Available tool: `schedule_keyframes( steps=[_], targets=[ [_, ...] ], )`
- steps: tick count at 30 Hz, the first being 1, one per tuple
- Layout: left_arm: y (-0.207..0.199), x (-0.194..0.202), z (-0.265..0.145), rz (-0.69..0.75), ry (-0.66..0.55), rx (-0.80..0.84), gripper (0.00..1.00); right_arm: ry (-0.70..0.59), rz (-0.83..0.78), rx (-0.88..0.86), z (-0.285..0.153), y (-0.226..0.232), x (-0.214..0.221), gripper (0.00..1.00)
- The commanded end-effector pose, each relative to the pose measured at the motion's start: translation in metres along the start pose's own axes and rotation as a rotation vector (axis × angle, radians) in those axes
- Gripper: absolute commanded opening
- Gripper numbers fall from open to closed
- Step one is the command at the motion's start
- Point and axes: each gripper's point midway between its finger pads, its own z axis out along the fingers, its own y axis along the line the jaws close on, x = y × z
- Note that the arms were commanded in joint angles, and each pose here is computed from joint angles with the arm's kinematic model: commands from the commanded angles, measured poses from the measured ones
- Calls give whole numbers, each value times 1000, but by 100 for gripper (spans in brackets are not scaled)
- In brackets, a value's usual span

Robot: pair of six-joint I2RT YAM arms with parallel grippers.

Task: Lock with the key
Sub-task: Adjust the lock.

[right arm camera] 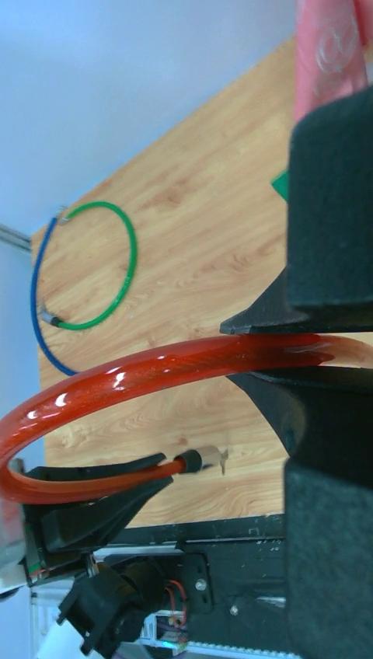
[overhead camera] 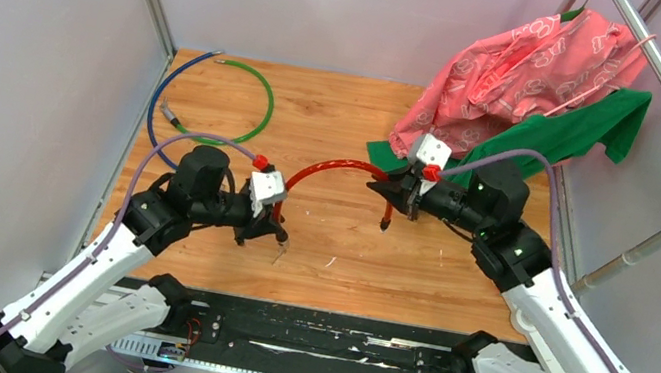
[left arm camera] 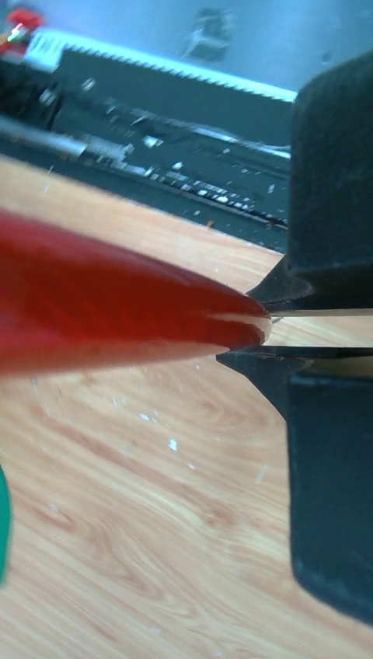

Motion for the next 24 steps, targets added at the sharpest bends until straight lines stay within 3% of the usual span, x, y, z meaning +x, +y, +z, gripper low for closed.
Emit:
schedule_keyframes(
  steps=[1, 6, 9, 15, 20, 24],
  targets=[
    [59, -15, 0, -400, -151, -386, 0, -26, 234, 190, 20, -26, 43, 2],
    [77, 1, 7, -704, -212, -515, 0, -59, 528, 274, 38, -23, 85, 0],
    [80, 12, 13, -829, -224, -547, 0, -115, 562, 300, 45, -17, 82, 0],
    [74, 41, 31, -1071, -212, -548, 0, -169, 482, 327, 53, -13, 64, 0],
    [82, 52, 41, -1202, -262, -548, 0, -260, 365, 212, 67, 5, 20, 0],
    [86, 69, 57, -1315, -270, -524, 0, -290, 263, 63, 79, 26, 17, 0]
  ],
)
